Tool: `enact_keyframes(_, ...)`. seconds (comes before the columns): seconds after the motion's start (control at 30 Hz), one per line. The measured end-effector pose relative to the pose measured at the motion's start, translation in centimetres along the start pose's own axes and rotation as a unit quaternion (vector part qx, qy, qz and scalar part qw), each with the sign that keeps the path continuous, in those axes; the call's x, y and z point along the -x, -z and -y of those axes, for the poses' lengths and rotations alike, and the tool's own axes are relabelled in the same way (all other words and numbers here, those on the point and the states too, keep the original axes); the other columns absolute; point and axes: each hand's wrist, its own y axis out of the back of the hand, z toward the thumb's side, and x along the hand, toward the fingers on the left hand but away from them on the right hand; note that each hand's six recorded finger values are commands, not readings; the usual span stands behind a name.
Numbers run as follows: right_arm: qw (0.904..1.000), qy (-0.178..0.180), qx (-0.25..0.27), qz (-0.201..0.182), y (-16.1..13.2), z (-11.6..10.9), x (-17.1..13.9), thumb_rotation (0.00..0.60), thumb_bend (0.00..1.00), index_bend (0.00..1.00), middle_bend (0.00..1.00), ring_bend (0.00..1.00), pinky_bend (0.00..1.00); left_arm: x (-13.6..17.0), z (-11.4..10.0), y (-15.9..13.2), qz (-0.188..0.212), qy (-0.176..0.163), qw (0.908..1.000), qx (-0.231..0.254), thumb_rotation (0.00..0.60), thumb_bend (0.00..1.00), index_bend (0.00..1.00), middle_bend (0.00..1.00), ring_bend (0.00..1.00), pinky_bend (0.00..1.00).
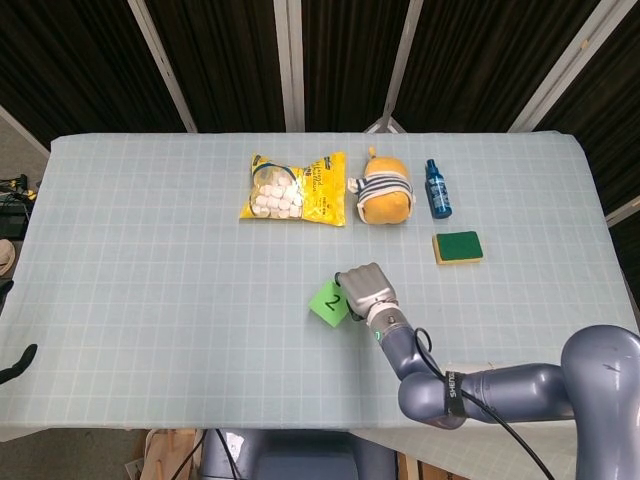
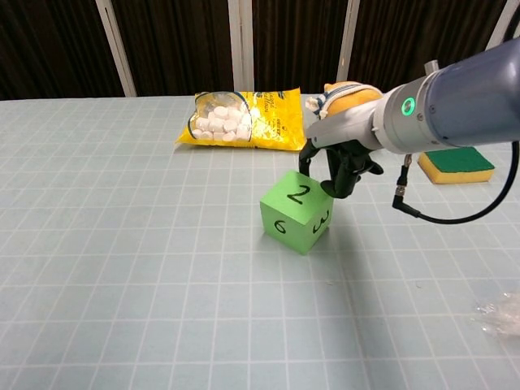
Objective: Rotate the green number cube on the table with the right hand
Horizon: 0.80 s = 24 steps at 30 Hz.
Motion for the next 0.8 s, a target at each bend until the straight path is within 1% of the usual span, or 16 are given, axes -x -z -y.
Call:
enact_keyframes(0.2, 0.9997, 0.003, -0.02, -0.01, -2.5, -0.4, 0.1, 0.6, 0.64, 0.3, 0.88, 0.89, 0.74, -0.1, -0.2, 0.2, -0.002, -0.001, 1.0, 0.005, 0.6, 0.36, 0.02, 0.0, 0.0, 0.0)
enact_keyframes(0.47, 0.9991, 0.007, -0.032, -0.028, -5.4, -0.7, -0.1, 0.6, 0.64, 0.3, 0.88, 0.89, 0.74, -0.2, -0.3, 0.4, -0.002, 0.0, 1.0, 0.007, 0.6, 0.36, 0.02, 0.0, 0.0, 0.0)
enact_keyframes(0.8, 0.9967, 0.005, -0.057, -0.058, -8.1, 0.0, -1.5, 0.6, 0.64, 0.3, 0.88, 0.89, 0.74, -0.2, -0.3, 0.5, -0.003, 0.0, 1.0, 0.007, 0.6, 0.36, 0.02, 0.0, 0.0, 0.0)
